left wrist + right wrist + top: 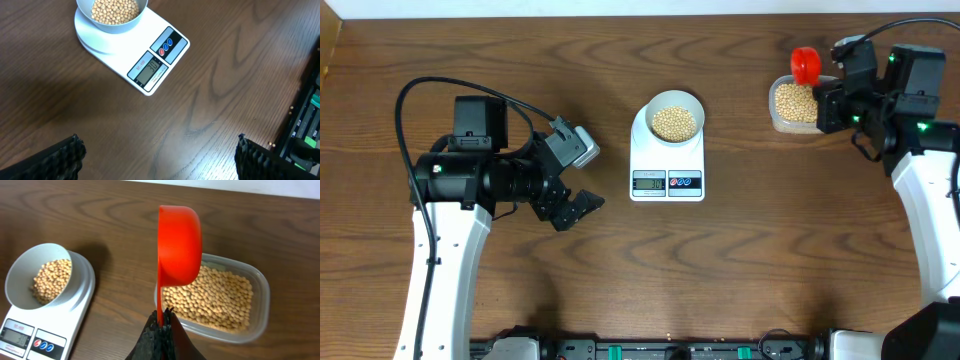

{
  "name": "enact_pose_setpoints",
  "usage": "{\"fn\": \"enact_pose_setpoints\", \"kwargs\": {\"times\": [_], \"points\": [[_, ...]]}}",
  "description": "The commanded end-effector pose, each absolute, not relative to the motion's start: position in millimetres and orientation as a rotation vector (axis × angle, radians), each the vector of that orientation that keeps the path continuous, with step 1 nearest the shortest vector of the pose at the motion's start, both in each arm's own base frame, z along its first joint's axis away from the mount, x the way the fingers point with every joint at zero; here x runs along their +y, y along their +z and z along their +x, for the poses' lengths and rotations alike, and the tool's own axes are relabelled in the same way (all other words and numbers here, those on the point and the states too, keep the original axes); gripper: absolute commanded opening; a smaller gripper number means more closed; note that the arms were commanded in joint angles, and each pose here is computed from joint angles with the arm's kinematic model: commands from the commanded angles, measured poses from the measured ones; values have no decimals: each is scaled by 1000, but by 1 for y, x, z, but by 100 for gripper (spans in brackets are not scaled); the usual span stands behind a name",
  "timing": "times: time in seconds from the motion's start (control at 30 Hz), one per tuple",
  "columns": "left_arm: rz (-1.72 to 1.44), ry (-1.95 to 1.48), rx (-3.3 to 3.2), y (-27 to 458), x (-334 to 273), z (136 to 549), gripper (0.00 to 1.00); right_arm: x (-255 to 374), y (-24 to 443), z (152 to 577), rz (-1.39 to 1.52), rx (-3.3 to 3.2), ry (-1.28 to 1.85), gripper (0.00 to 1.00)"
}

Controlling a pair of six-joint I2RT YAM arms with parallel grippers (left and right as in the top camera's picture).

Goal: Scoop item into bowl and weigh 50g on scale
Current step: 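Carry the empty scoop right back over the soybean tub, then lower the scoop into the soybean tub and drag it to refill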

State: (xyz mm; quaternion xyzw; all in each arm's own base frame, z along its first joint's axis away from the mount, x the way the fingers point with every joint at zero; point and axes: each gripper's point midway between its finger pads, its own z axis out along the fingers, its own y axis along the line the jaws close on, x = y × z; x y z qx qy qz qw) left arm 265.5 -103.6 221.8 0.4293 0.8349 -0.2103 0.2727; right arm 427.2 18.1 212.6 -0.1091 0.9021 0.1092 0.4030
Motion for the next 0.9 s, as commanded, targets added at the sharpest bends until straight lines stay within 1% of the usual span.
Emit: {"fn": "enact_pose_setpoints", "kwargs": {"times": [0.0,0.1,0.33,0.53,0.87], "points": [[1148,-570,2230,228,-104,267,98,-5,211,426,-197,2301,207,1],[1148,-570,2230,228,-104,267,98,-39,204,422,-96,2350,48,1],[1148,-570,2230,228,-104,267,98,-65,195,413,-15,2398,-8,1],[1148,-570,2230,228,-104,267,98,-68,185,411,-2,2433,-18,1],[1148,-570,2230,228,-104,267,98,-68,151,414,24,2525,-5,1]]}}
